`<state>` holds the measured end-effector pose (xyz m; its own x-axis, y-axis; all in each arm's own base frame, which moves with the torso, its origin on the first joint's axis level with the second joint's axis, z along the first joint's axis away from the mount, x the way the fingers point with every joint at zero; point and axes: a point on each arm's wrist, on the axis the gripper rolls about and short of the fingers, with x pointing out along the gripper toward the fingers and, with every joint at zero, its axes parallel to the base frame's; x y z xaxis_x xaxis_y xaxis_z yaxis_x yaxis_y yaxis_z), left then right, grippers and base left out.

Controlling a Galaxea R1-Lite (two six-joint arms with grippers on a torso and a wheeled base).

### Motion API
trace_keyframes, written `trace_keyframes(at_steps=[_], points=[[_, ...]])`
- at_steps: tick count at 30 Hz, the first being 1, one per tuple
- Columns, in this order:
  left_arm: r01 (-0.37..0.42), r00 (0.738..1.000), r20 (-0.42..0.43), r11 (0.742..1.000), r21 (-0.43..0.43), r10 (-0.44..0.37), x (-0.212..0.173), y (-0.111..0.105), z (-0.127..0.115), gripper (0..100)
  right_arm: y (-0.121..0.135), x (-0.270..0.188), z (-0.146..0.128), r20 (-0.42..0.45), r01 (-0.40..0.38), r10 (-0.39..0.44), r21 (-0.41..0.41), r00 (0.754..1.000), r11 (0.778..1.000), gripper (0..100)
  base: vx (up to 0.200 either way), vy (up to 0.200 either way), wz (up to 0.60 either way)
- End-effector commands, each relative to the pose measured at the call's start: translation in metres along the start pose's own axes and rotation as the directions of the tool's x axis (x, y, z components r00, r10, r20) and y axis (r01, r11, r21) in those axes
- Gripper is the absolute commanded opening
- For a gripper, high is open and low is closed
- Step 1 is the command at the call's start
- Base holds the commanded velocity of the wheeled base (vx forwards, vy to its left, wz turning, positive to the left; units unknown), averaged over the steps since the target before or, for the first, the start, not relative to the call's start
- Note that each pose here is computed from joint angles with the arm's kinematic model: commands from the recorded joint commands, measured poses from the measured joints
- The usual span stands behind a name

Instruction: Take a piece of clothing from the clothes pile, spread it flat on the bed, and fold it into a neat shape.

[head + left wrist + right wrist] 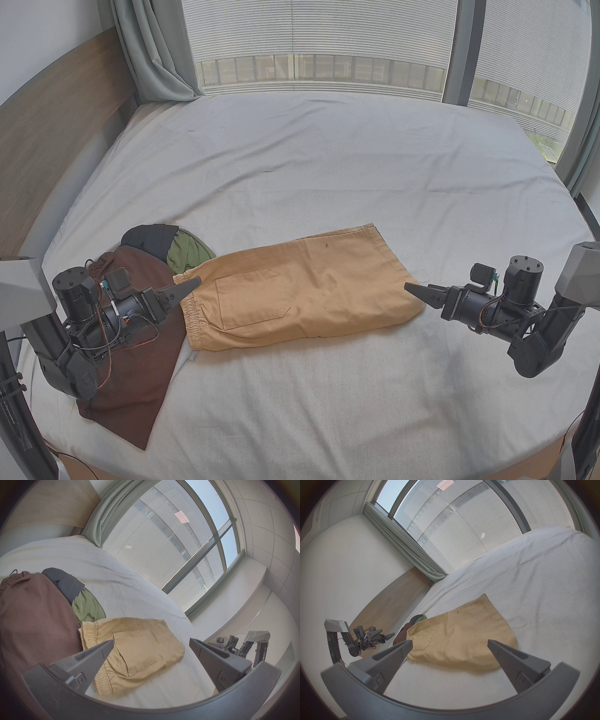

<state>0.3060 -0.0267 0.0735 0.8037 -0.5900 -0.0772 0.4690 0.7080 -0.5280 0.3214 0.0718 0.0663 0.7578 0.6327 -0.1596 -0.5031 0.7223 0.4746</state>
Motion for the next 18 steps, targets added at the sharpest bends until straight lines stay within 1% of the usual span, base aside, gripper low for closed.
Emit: trace_keyframes(at_steps=[1, 6, 9, 18], points=[[0.003, 1.0, -0.006, 1.0, 0.016, -0.003, -0.002, -0.004, -0.002, 100, -0.003, 0.005, -0.012, -0.037, 0.006, -0.006, 0.016, 0.999, 1.0, 100, 0.0, 0.0, 0.0], [0.003, 1.0, -0.012, 0.999, 0.038, -0.003, -0.002, -0.005, -0.003, 100, -0.003, 0.006, -0.013, -0.039, 0.004, -0.004, 0.017, 0.999, 1.0, 100, 0.0, 0.0, 0.0], [0.001, 1.0, -0.016, 0.999, 0.054, 0.0, -0.002, -0.004, -0.005, 100, -0.008, 0.011, -0.024, -0.073, 0.017, -0.014, 0.035, 0.997, 0.999, 100, 0.0, 0.0, 0.0], [-0.002, 1.0, -0.023, 0.998, 0.057, 0.003, -0.003, -0.004, -0.007, 100, -0.013, 0.024, -0.046, -0.119, 0.067, -0.06, 0.062, 0.991, 0.996, 100, 0.0, 0.0, 0.0]])
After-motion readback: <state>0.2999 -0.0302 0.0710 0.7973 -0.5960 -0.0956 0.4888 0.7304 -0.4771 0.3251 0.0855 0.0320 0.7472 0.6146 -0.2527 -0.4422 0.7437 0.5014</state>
